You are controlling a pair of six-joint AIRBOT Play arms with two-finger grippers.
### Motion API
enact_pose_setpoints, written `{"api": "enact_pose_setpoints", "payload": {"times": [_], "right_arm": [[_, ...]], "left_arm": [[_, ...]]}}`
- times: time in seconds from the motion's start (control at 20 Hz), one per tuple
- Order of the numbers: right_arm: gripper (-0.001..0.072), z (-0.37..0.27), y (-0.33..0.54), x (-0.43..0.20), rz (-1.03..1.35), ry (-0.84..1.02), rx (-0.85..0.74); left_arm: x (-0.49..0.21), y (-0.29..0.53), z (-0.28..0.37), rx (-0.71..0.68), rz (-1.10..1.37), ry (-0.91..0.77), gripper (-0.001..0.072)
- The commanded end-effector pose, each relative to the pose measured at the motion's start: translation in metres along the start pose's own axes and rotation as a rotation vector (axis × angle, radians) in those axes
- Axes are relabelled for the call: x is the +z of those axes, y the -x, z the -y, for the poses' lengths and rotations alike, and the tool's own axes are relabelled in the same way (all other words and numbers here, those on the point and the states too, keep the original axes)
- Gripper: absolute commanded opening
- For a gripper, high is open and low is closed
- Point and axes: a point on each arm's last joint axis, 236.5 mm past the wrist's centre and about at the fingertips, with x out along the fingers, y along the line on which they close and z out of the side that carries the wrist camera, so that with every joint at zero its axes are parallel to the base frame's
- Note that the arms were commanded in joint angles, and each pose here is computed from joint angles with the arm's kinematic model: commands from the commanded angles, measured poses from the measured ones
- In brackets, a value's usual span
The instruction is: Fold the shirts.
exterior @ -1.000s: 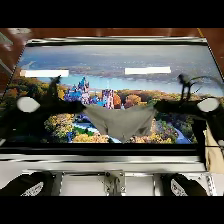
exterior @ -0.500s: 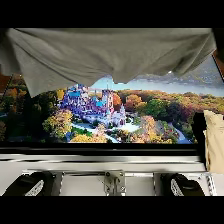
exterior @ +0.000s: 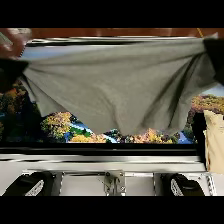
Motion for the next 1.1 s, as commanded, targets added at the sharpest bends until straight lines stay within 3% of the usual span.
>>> {"api": "enact_pose_setpoints", "payload": {"times": [0.0,0.3,0.7,0.85,1.05], "right_arm": [[0.0060,0.022,-0.017,-0.079,-0.312,-0.074,-0.032],[0.0061,0.082,-0.108,-0.220,-0.581,-0.326,-0.056],[0.0061,0.137,-0.243,-0.259,-0.331,-0.883,-0.095],[0.0061,0.117,-0.251,-0.291,-0.439,-0.852,-0.064],[0.0062,0.116,-0.230,-0.284,-0.479,-0.749,-0.016]], "left_arm": [[-0.085,-0.035,-0.006,-0.019,-0.254,0.070,0.0031],[-0.211,-0.114,0.066,-0.245,-0.406,0.248,0.0031],[-0.280,-0.198,0.117,-0.216,-0.446,0.487,0.0032],[-0.294,-0.210,0.113,-0.192,-0.472,0.527,0.0032],[-0.281,-0.210,0.094,-0.168,-0.428,0.543,0.0032]]}}
